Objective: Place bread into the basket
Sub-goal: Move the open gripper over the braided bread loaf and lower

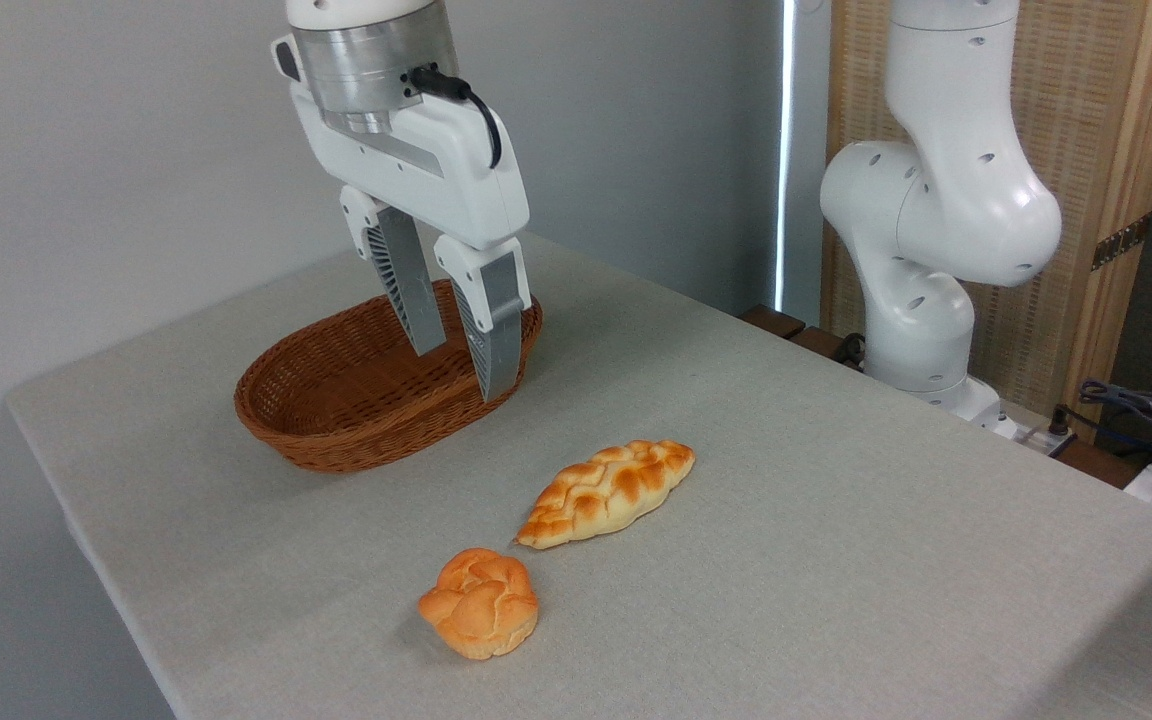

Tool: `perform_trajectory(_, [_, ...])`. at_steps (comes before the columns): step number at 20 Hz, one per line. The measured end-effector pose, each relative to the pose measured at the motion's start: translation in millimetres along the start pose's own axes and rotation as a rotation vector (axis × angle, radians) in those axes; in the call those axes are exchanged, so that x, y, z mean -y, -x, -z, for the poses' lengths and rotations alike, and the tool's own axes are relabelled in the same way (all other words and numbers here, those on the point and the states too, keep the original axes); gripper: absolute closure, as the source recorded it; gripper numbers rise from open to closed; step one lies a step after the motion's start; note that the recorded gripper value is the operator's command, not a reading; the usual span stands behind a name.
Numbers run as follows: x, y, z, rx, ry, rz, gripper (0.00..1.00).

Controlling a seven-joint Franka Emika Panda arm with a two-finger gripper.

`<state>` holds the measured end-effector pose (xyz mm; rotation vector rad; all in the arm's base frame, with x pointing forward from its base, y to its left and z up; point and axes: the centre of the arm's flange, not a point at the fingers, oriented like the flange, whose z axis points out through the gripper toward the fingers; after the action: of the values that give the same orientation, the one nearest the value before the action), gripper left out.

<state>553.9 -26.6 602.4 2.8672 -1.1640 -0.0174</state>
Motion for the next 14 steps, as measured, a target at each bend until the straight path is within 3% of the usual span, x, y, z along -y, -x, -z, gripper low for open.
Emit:
perform_trajectory(7, [-28, 40, -46, 0.012, 0.015, -0.019, 0.00])
perform_trajectory(14, [-61, 82, -121, -0.042, -0.035, -0.024, 0.00])
